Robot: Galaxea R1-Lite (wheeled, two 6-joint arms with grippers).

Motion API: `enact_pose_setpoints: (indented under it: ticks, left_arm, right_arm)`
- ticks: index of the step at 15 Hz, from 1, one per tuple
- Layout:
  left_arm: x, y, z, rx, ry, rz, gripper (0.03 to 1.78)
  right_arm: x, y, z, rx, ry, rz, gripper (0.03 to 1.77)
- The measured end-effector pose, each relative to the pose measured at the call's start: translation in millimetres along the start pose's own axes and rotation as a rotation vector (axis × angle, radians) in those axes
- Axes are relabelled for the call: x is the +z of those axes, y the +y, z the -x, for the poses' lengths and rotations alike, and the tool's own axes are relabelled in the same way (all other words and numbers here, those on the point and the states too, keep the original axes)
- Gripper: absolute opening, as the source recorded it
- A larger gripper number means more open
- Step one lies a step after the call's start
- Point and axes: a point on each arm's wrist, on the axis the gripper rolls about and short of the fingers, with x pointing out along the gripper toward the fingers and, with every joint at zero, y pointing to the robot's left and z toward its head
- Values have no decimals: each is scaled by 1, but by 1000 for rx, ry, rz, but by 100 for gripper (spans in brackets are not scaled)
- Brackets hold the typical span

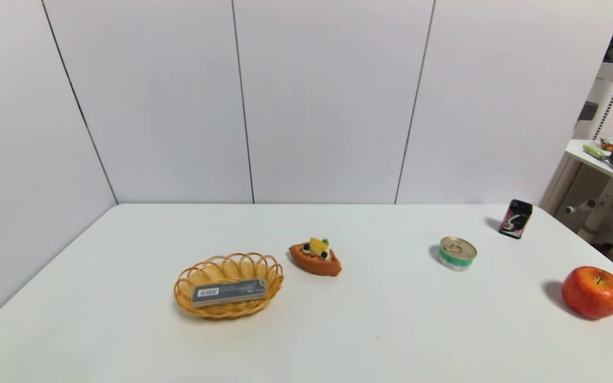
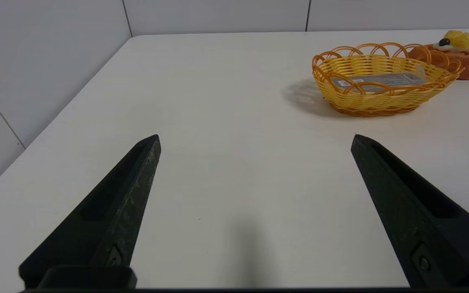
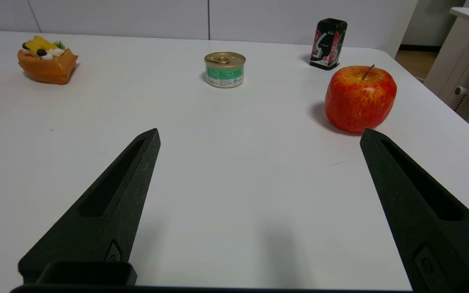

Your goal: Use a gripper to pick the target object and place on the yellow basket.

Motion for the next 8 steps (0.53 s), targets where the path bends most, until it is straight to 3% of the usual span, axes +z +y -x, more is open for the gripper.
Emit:
enact_pose_setpoints:
  ticks: [8]
  left_arm:
    - [0,0,0,0,0,0,169]
  right_arm:
    - [0,0,0,-2,-1,-13,169]
